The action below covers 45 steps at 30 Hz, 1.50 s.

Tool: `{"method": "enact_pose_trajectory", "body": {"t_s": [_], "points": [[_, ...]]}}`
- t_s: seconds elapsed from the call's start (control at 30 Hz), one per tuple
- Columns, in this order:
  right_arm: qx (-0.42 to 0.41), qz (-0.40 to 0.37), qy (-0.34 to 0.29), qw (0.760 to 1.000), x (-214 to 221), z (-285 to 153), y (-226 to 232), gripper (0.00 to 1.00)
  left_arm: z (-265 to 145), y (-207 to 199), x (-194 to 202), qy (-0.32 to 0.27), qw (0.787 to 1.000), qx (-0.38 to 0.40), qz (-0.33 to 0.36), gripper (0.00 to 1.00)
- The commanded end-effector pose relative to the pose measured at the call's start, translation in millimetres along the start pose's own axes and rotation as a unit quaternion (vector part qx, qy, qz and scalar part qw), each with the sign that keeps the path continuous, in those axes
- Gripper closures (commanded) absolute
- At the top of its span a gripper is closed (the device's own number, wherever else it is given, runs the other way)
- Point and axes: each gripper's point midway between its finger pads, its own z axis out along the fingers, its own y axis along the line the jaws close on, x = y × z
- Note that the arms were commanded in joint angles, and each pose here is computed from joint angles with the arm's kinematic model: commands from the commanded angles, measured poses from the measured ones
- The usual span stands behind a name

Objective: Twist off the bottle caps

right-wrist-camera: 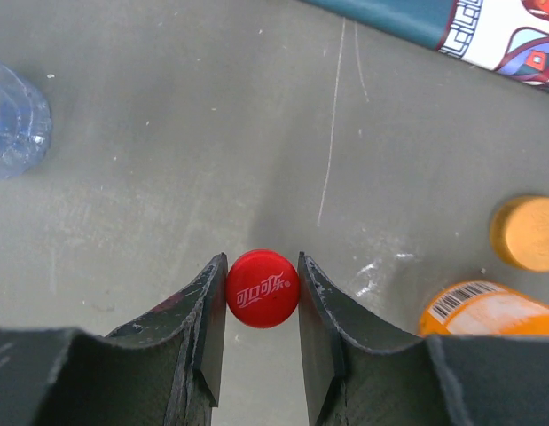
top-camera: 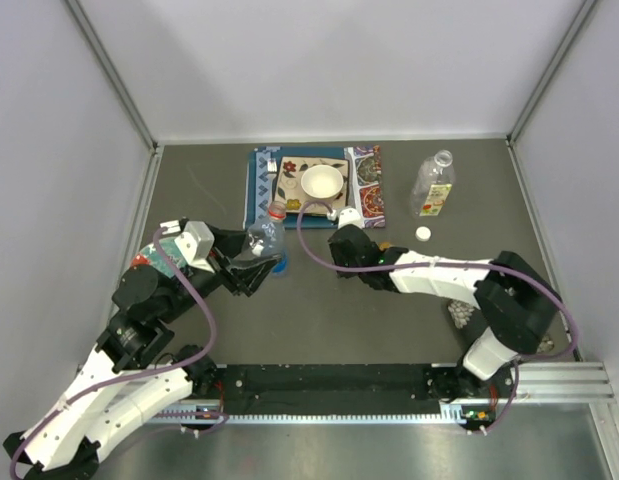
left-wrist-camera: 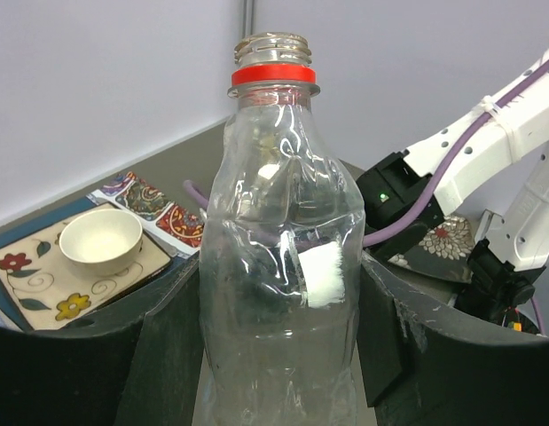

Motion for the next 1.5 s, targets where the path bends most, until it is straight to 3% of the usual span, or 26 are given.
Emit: {"method": "enact_pose_trajectory", "body": {"t_s": [0.0,0.13,0.3,0.43,0.53,0.8,1.03,1.23,1.33,1.37,1.47], "points": [[-0.019,0.027,-0.016,0.999,-20,13,17,1.00,-2,3,-6,-0.016,1.000,-0.009,0.010,0.81],[-0.008,0.033,0.008,0.999,-4,22,15,1.00,-4,5,-7,-0.018,1.000,-0.015,0.013,0.82],[0.003,0.027,0.036,0.999,13,31,12,0.85,-3,6,-3,-0.014,1.000,-0.015,0.011,0.81],[0.003,0.029,0.038,0.999,14,30,12,0.63,-2,6,-1,-0.012,1.000,-0.015,0.009,0.81],[0.007,0.030,0.033,0.999,11,27,10,0.53,-2,6,1,-0.010,1.000,-0.014,0.007,0.81],[0.003,0.043,-0.002,0.999,-24,2,12,0.44,0,5,3,-0.007,1.000,-0.011,0.003,0.81],[-0.012,0.080,-0.147,0.986,-176,-106,17,0.39,7,2,7,-0.001,1.000,0.004,-0.001,0.81],[-0.041,0.106,-0.249,0.962,-231,-198,5,0.31,15,-2,7,0.007,1.000,0.018,-0.006,0.81],[-0.133,0.116,-0.271,0.946,-238,-235,24,0.27,20,-3,8,0.009,1.000,0.024,-0.004,0.81],[-0.202,0.103,-0.263,0.938,-235,-247,45,0.26,21,-4,8,0.009,1.000,0.026,-0.004,0.81],[-0.338,0.101,-0.275,0.894,-232,-290,79,0.24,28,-7,11,0.016,0.999,0.042,-0.006,0.81]]}}
